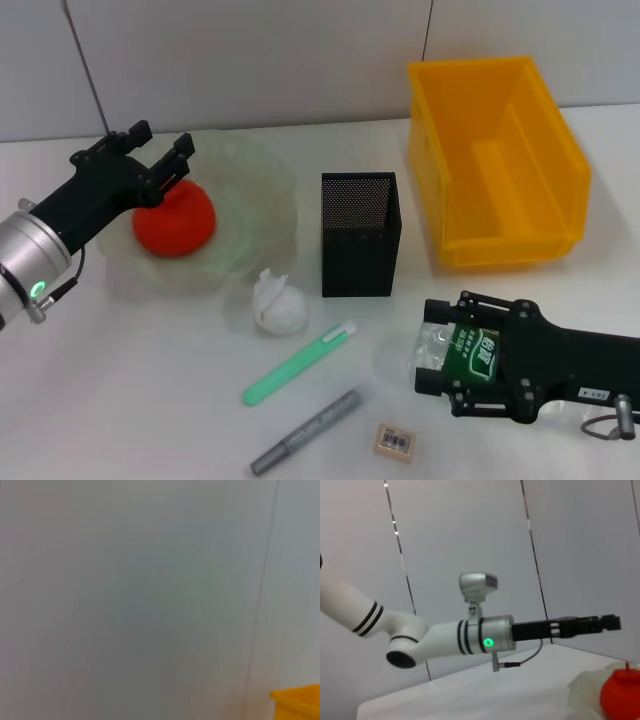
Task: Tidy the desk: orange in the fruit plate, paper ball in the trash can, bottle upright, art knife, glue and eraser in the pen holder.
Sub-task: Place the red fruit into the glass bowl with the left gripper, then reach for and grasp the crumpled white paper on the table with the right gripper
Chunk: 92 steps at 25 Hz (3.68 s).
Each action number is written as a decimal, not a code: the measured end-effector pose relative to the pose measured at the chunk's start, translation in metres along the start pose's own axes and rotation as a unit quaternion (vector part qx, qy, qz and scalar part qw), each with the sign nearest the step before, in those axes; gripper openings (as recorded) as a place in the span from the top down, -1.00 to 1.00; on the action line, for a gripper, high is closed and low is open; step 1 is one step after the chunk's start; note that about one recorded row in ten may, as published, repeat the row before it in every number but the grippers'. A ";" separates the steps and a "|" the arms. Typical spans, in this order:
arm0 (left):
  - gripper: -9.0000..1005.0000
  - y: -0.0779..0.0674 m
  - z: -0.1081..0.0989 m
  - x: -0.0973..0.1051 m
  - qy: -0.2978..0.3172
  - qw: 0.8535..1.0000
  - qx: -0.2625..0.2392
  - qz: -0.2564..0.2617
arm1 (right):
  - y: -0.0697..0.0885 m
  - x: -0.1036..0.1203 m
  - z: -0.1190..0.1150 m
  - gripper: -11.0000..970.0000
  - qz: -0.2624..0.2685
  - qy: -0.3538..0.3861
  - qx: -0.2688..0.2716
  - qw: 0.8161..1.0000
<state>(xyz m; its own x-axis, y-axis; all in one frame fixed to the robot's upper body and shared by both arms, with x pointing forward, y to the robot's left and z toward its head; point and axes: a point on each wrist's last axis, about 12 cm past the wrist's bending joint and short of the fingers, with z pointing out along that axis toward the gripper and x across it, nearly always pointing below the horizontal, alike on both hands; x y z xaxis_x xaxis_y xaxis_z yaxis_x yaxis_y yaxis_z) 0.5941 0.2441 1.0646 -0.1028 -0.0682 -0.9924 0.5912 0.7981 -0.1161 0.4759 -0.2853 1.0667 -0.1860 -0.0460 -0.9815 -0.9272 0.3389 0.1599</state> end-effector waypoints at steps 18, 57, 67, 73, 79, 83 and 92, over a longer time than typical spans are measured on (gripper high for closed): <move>-0.65 -0.037 -0.108 0.051 0.012 0.992 0.113 0.060 | -0.030 -0.137 0.004 -0.64 0.043 0.221 0.032 0.974; -0.65 -0.040 -0.111 0.056 0.044 0.987 0.140 0.069 | -0.015 -0.207 0.212 -0.63 0.001 0.515 0.118 0.849; -0.65 -0.041 -0.118 0.062 0.056 0.987 0.137 0.066 | -0.015 -0.188 0.230 -0.63 -0.025 0.512 0.117 0.850; -0.65 -0.043 -0.120 0.064 0.059 0.987 0.137 0.063 | -0.016 -0.175 0.236 -0.63 -0.020 0.505 0.112 0.856; -0.65 -0.044 -0.121 0.065 0.059 0.987 0.137 0.062 | -0.021 -0.165 0.237 -0.63 -0.015 0.495 0.120 0.860; -0.65 -0.044 -0.120 0.065 0.060 0.987 0.137 0.062 | -0.025 -0.158 0.241 -0.63 0.001 0.479 0.120 0.869; -0.65 -0.044 -0.118 0.065 0.062 0.987 0.135 0.064 | -0.031 -0.144 0.243 -0.63 0.008 0.481 0.128 0.868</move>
<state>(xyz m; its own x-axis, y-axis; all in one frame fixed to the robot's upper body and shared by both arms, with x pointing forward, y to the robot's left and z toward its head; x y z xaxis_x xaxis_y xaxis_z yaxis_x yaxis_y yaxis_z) 0.4674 0.2750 1.0098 -0.1012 0.1105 -0.9887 0.7958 0.6054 -0.0138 0.6100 -0.0609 1.1773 -0.4970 -0.7602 -0.4184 -0.8424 0.5384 0.0225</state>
